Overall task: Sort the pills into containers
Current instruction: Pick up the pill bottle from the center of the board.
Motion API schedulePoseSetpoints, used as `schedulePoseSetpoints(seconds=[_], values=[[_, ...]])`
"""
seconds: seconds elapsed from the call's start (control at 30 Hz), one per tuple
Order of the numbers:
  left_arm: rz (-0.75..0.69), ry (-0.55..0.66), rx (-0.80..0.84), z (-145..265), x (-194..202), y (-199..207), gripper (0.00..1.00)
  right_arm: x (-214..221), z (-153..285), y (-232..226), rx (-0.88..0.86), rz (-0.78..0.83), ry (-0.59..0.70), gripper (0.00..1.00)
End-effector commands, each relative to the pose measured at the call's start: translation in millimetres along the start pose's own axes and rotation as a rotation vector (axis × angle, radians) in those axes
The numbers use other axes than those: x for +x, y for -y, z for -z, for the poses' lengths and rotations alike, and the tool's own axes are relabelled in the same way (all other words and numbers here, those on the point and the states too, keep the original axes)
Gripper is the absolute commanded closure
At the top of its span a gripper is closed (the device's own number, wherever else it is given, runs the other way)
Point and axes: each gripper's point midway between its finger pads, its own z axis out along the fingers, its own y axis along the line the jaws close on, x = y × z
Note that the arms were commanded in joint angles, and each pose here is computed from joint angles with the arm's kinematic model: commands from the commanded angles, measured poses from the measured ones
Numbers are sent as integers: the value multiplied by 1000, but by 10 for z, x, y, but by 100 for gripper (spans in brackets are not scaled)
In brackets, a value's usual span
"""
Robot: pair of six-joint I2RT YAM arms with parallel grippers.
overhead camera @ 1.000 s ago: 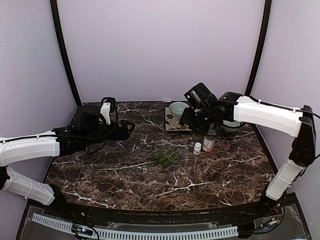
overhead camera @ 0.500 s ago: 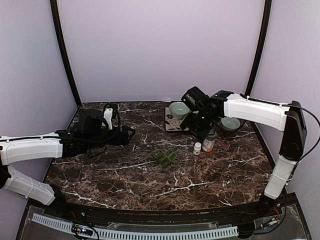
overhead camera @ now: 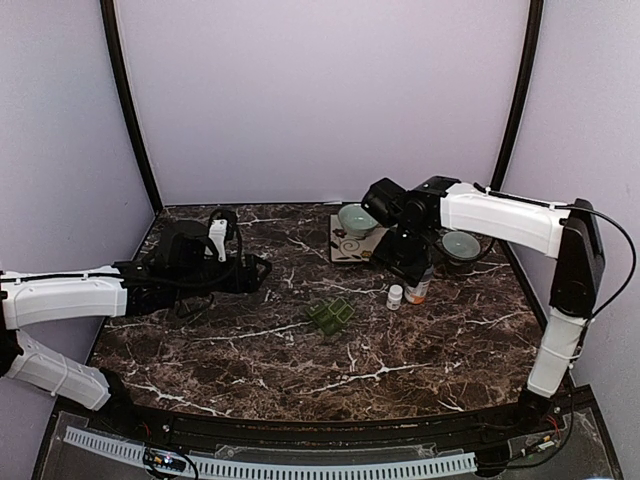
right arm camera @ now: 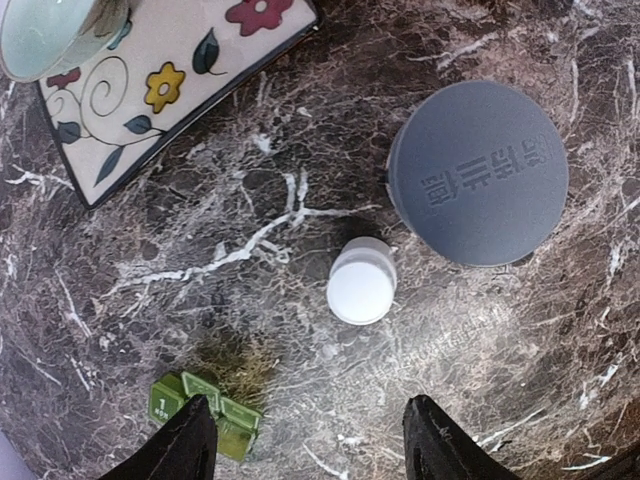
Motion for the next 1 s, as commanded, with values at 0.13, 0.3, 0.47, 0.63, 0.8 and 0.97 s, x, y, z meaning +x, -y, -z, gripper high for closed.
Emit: schedulePoseSetpoints(seconds=[0.13, 0.3, 0.47, 0.63, 0.8, 0.97], values=[[7, -6, 0, 7, 64, -43, 16, -55, -194, 219, 99, 13, -7, 36], [8, -12, 8, 2, 87, -36, 16, -71, -310, 247, 116, 23, -21, 36], [8, -15, 9, -5, 95, -35, 17, -90, -423, 280, 119, 18, -36, 37], [7, -21, 7, -26, 113, -37, 17, -116, -499, 260, 116, 25, -42, 37], [5, -27, 0, -38, 127, -53, 17, -112, -574, 231, 114, 32, -52, 38], [3, -34, -6, -54, 145, -64, 17, -90, -633, 223, 122, 48, -63, 38]])
